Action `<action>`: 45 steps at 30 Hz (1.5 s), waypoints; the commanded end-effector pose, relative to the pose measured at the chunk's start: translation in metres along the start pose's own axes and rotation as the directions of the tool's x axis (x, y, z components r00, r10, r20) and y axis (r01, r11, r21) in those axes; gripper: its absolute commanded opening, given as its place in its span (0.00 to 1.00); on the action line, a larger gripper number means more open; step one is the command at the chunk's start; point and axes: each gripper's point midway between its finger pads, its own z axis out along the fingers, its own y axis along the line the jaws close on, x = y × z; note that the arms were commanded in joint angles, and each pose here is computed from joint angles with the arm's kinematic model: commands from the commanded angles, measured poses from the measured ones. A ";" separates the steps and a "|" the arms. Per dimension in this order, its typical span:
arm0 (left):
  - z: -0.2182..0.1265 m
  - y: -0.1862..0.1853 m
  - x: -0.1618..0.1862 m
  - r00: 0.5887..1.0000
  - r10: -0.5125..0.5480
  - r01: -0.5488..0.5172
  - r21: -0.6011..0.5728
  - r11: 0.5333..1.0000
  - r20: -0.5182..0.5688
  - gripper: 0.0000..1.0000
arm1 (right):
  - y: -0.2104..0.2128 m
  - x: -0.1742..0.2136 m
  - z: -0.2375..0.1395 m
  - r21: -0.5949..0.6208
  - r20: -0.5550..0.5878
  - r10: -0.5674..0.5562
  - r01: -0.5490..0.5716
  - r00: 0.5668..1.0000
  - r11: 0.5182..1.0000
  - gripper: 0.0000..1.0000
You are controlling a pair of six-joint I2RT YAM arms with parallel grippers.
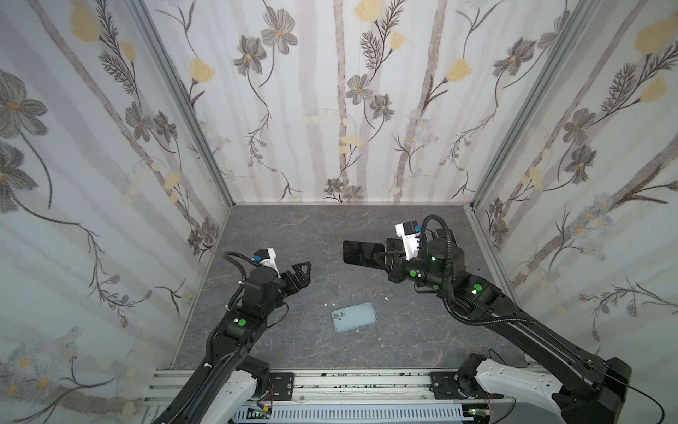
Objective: Put the phone into the phone case
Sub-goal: 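Lower the phone with both grippers over the pale blue case, then press the phone's edge into the pale blue case with the right gripper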
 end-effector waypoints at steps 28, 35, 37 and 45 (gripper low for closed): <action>0.045 0.002 0.156 0.863 -0.026 0.090 0.103 0.991 -0.504 0.61 | -0.056 0.167 0.056 0.016 -0.451 0.307 -0.336 0.838 0.942 0.00; 0.046 0.007 0.166 0.847 -0.035 0.095 0.086 0.992 -0.530 0.57 | -0.060 0.177 0.059 0.015 -0.475 0.314 -0.349 0.822 0.937 0.00; 0.046 0.008 0.168 0.846 -0.034 0.094 0.087 0.992 -0.532 0.57 | -0.061 0.180 0.061 0.020 -0.479 0.321 -0.355 0.817 0.935 0.00; 0.050 0.013 0.179 0.830 -0.044 0.105 0.078 0.991 -0.556 0.56 | -0.073 0.186 0.065 0.050 -0.459 0.372 -0.395 0.807 0.918 0.00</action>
